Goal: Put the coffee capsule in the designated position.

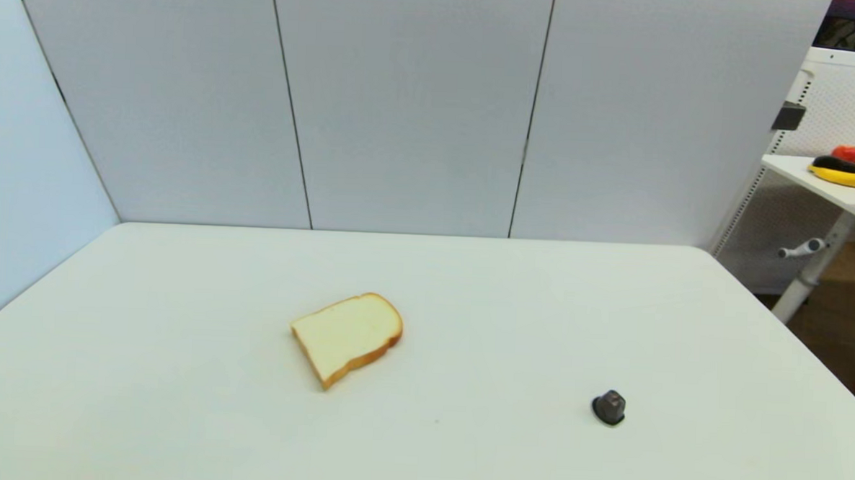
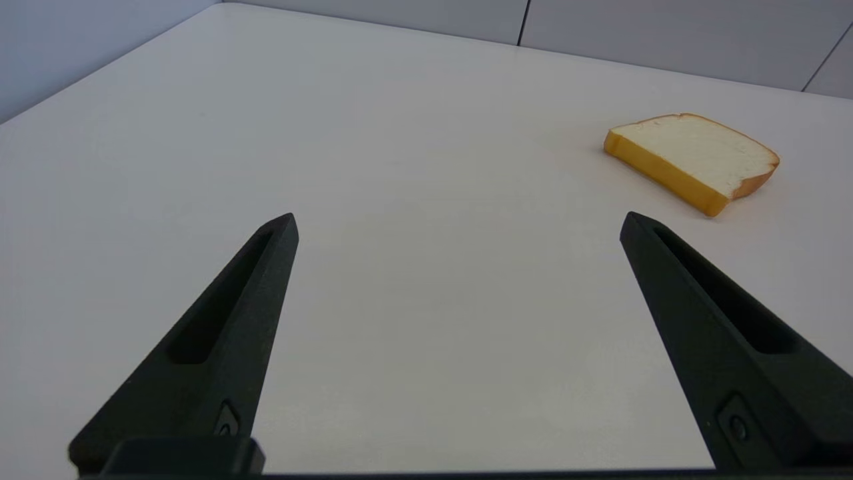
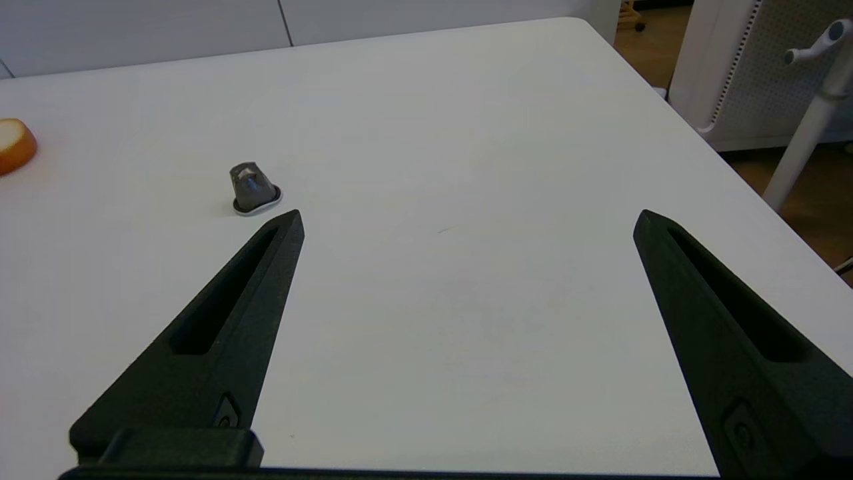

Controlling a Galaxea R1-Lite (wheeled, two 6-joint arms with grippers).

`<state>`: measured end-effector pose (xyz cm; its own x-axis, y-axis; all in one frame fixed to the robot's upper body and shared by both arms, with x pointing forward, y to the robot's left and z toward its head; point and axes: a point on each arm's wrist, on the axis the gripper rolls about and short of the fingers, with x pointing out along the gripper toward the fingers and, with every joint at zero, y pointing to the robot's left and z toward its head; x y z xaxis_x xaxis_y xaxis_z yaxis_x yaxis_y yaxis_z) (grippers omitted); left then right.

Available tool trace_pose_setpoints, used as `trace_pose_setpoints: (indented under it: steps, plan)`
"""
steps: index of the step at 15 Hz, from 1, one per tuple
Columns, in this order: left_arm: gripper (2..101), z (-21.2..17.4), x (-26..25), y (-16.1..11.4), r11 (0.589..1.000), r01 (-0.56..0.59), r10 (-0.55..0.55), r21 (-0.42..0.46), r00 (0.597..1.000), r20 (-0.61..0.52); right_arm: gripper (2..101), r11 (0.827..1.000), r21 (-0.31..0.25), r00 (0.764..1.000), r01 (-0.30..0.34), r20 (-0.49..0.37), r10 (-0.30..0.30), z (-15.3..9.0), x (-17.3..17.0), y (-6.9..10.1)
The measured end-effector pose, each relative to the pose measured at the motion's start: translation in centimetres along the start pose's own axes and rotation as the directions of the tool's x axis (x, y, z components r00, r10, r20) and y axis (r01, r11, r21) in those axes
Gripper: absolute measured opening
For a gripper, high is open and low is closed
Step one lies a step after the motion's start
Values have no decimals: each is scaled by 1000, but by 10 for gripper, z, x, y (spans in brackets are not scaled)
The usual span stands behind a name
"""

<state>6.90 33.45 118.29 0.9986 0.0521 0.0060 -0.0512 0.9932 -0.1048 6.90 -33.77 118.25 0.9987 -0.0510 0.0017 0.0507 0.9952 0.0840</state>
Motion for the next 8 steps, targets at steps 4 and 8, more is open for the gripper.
trace_pose_setpoints:
  steps: [4, 8]
  plan:
    - [978, 0, 0, 0, 1000, 0, 0, 0, 1000, 0, 980, 1000, -2, 1000, 0, 1, 0, 0, 0, 0]
    - [978, 0, 0, 0, 1000, 0, 0, 0, 1000, 0, 980, 999, -43, 1000, -9, -17, 9, 0, 1, 0]
